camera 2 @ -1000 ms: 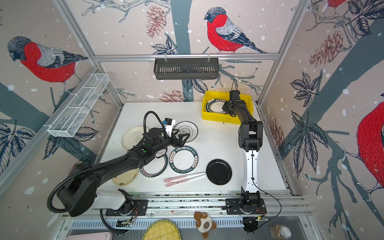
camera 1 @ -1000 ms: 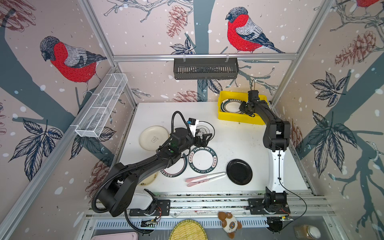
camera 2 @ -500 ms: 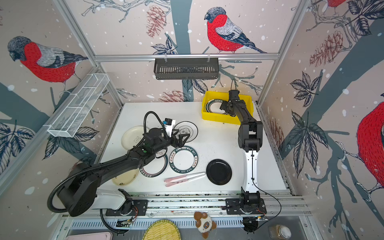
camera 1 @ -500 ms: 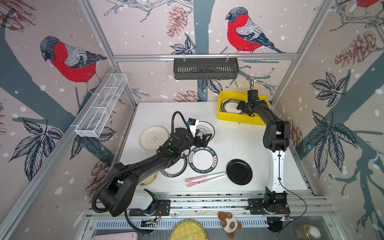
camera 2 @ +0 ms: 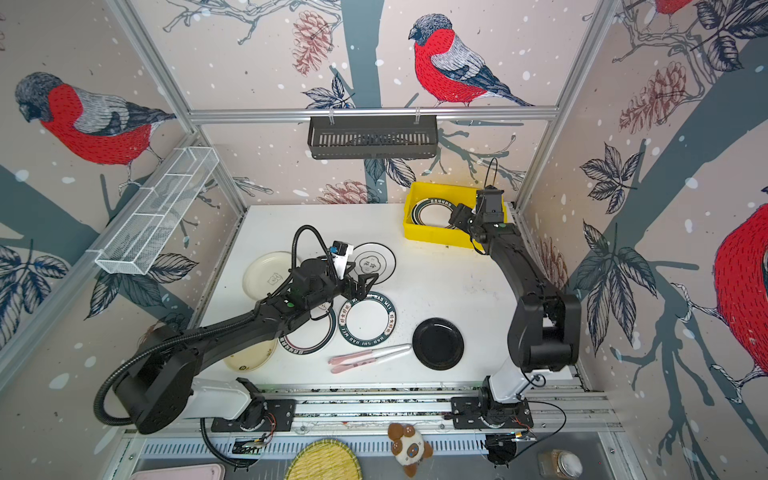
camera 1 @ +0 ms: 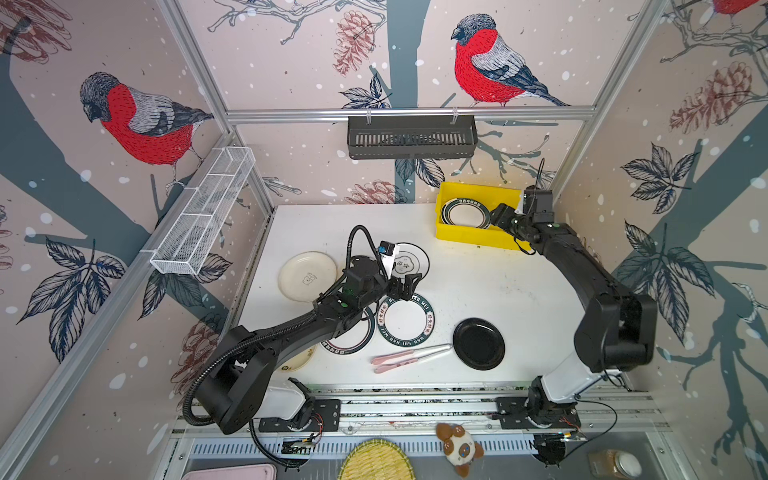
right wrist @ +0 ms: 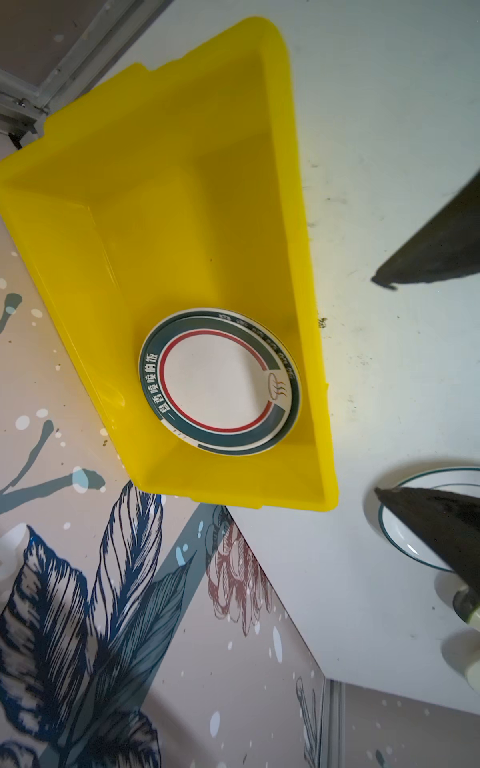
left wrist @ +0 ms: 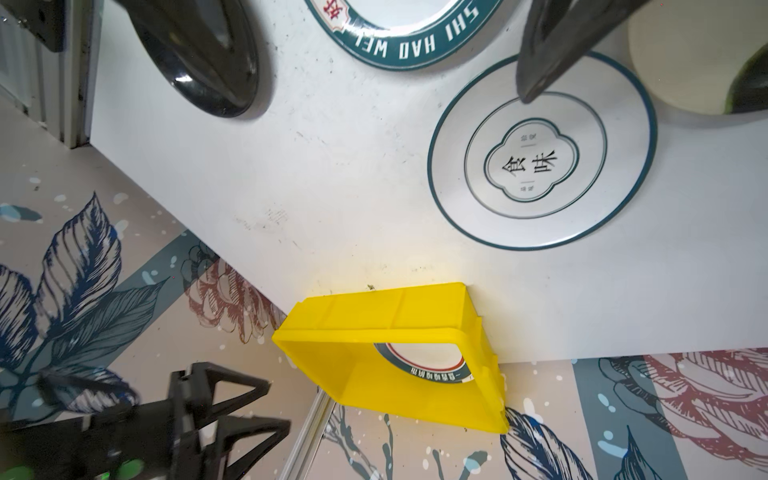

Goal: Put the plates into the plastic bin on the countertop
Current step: 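Move the right gripper back to the black plate on the table, then close the right gripper on the black plate's rim and tilt it up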

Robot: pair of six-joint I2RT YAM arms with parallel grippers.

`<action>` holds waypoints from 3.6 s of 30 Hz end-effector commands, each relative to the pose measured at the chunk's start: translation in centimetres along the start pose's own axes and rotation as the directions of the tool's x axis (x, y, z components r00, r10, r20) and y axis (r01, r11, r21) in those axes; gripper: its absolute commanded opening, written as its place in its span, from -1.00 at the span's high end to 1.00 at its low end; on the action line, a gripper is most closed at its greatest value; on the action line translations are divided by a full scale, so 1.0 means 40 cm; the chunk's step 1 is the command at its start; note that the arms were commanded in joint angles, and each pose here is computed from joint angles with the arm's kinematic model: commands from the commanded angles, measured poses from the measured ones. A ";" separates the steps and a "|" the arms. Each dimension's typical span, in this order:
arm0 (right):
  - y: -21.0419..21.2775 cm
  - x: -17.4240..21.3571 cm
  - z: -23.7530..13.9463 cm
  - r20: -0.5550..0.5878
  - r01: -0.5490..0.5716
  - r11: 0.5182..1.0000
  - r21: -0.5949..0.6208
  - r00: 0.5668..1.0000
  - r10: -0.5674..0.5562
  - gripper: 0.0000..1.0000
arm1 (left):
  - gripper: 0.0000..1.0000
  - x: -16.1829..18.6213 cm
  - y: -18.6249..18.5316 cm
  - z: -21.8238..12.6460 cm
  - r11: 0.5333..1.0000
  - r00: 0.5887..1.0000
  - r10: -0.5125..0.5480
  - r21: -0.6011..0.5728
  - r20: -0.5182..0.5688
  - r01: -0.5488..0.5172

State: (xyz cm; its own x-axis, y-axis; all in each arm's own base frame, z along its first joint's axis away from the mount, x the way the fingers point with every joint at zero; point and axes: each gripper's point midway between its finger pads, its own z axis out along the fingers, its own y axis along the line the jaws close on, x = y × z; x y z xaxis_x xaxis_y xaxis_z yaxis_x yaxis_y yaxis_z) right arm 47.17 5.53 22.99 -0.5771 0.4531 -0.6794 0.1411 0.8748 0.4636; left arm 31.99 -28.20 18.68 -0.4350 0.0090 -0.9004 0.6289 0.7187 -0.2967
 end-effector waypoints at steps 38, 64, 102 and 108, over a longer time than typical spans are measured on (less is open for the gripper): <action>-0.283 0.752 -0.264 -0.465 -0.130 0.977 0.169 0.863 0.195 -0.21 | -0.95 0.059 -0.009 -0.023 0.998 0.999 0.047 0.045 0.004 -0.047; -0.332 0.778 -0.268 -0.431 -0.096 0.951 0.293 0.875 0.220 0.14 | -0.95 0.068 0.009 -0.014 0.999 0.999 0.044 0.008 -0.015 -0.044; -0.301 0.730 -0.201 -0.357 -0.169 0.942 0.289 0.894 0.270 0.86 | -0.95 0.070 0.022 -0.015 0.998 0.998 0.056 -0.021 -0.017 -0.056; -0.280 0.682 -0.185 -0.315 -0.179 0.947 0.268 0.912 0.262 0.96 | -0.95 0.071 0.024 -0.014 0.998 0.998 0.056 -0.024 -0.018 -0.056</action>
State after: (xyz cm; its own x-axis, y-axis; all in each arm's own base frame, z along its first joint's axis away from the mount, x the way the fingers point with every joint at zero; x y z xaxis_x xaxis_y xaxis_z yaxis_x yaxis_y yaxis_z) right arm 23.89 7.86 3.60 -0.7569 0.5811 -0.2991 0.4238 0.7848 0.4522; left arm 30.63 -27.07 15.43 -0.4308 0.0732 -0.8995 0.6392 0.7283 -0.2468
